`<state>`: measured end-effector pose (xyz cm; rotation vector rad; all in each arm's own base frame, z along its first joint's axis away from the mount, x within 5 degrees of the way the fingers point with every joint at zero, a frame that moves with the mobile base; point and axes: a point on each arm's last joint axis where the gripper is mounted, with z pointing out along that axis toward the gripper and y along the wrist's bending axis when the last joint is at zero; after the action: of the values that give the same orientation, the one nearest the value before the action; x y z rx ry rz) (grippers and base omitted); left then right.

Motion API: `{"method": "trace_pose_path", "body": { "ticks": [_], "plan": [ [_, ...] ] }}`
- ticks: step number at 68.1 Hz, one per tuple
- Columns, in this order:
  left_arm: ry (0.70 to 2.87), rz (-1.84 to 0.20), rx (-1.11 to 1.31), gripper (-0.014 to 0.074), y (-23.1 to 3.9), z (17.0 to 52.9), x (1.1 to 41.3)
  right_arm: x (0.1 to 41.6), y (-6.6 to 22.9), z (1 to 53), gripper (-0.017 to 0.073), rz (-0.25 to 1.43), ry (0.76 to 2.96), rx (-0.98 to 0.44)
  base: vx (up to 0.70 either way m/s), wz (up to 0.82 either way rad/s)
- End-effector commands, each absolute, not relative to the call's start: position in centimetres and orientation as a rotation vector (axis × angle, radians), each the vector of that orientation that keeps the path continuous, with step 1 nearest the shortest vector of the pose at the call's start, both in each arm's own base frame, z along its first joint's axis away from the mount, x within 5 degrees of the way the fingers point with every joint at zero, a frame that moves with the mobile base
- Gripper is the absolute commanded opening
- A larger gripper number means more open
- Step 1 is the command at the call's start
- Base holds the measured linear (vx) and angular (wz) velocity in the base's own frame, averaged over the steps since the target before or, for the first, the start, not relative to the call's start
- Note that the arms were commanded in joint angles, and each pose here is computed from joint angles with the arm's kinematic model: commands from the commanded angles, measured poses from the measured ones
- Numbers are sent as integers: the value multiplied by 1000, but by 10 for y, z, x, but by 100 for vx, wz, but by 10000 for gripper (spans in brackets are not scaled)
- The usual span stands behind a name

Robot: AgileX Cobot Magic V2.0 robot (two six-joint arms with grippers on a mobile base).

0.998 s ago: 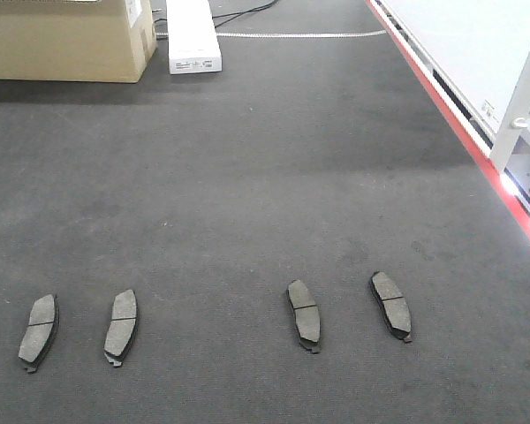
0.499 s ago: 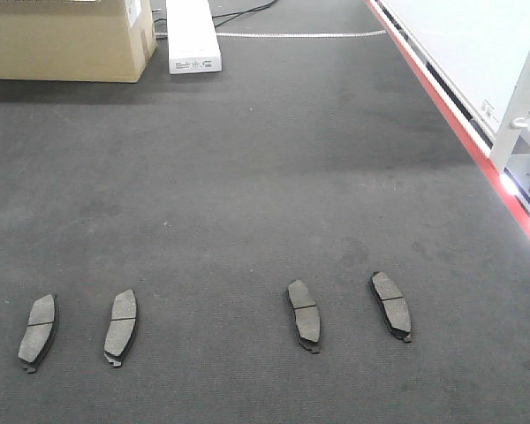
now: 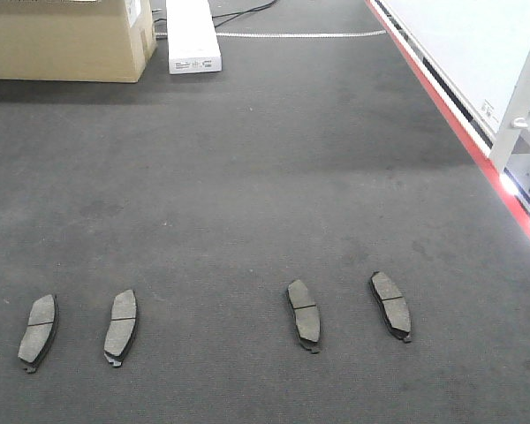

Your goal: Move and align brake pads A on conveyor

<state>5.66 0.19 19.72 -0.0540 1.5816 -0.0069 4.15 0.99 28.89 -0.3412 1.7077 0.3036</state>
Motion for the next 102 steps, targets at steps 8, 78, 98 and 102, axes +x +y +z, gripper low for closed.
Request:
{"method": "trace_pose_path", "body": {
  "ticks": [8,78,98,102],
  "plan": [
    [1518,-29,-57,-6,1,198,56,43,10,299,-11,268,1612,-324,0,0],
    [1518,-29,-57,-6,1,198,56,56,0,203,-11,-22,1473,-12,0,0],
    [1518,-29,-57,-6,1,198,56,56,0,203,-11,-22,1473,-12,0,0],
    [1518,-29,-57,-6,1,198,56,56,0,203,-11,-22,1473,-12,0,0]
  ]
}}
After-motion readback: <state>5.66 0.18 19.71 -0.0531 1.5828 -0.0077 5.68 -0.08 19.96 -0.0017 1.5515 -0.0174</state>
